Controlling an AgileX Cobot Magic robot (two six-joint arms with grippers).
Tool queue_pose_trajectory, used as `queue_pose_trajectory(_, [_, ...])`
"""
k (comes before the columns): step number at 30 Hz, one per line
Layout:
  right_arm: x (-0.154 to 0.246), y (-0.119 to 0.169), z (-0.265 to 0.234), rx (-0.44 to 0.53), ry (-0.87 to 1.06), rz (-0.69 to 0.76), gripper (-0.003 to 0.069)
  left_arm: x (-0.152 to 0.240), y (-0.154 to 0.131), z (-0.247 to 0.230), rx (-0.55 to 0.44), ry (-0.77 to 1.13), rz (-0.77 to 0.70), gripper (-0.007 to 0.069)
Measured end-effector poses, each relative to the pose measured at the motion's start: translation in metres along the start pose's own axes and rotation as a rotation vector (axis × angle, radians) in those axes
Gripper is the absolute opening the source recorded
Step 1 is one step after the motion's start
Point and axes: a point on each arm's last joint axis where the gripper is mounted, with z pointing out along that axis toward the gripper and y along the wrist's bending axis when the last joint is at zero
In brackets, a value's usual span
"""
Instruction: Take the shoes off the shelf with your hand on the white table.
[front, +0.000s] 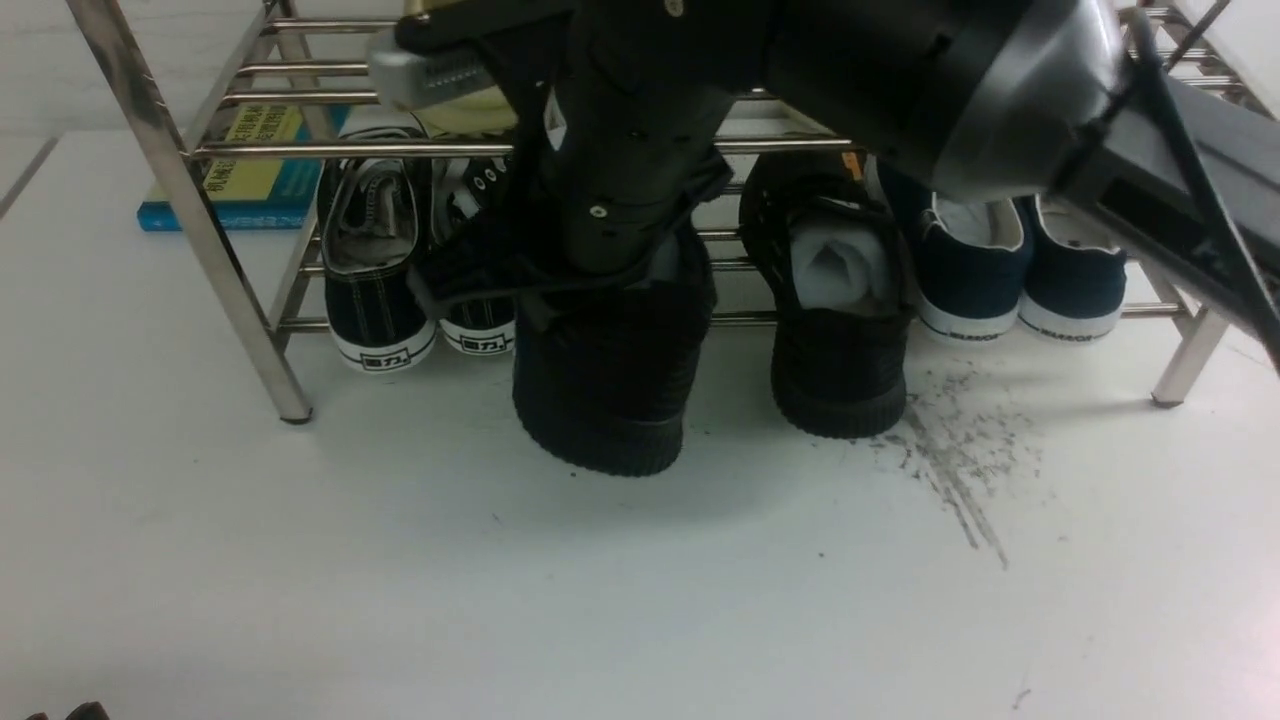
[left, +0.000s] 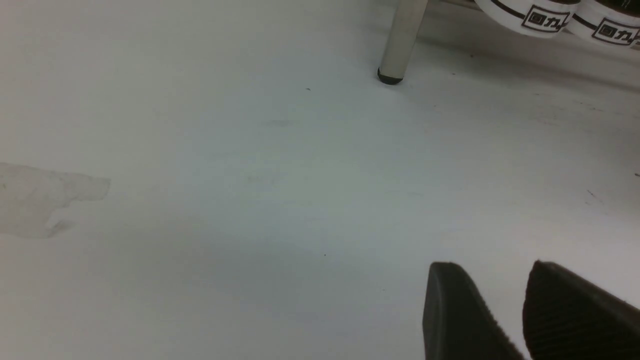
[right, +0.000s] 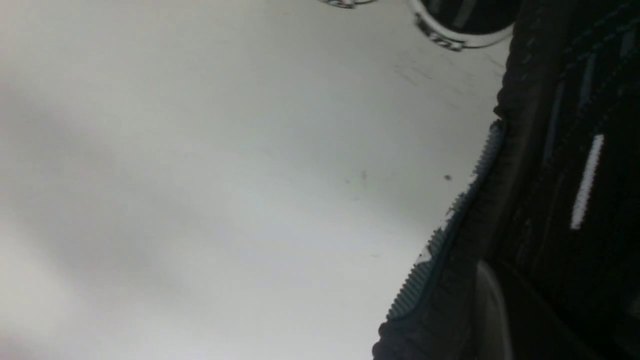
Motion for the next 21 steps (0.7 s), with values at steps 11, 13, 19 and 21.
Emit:
queue_pose_trajectory(11, [0.029, 0.015, -0.017, -0.041, 0.071, 0.024, 0.0010, 0.000, 0.000, 0.000, 0.000, 0.000, 0.000, 0.0242])
queue_pose_trajectory(13, [0.038, 0.015, -0.018, -0.036, 0.097, 0.032, 0.0010, 0.000, 0.000, 0.000, 0.000, 0.000, 0.000, 0.0242])
queue_pose_trajectory(19, [0.081, 0.022, -0.025, 0.019, 0.181, 0.074, 0.0010, 0.000, 0.000, 0.000, 0.000, 0.000, 0.000, 0.0242])
queue_pose_trajectory(21, [0.095, 0.027, -0.022, 0.053, 0.208, 0.083, 0.0010, 0.000, 0.000, 0.000, 0.000, 0.000, 0.000, 0.0242])
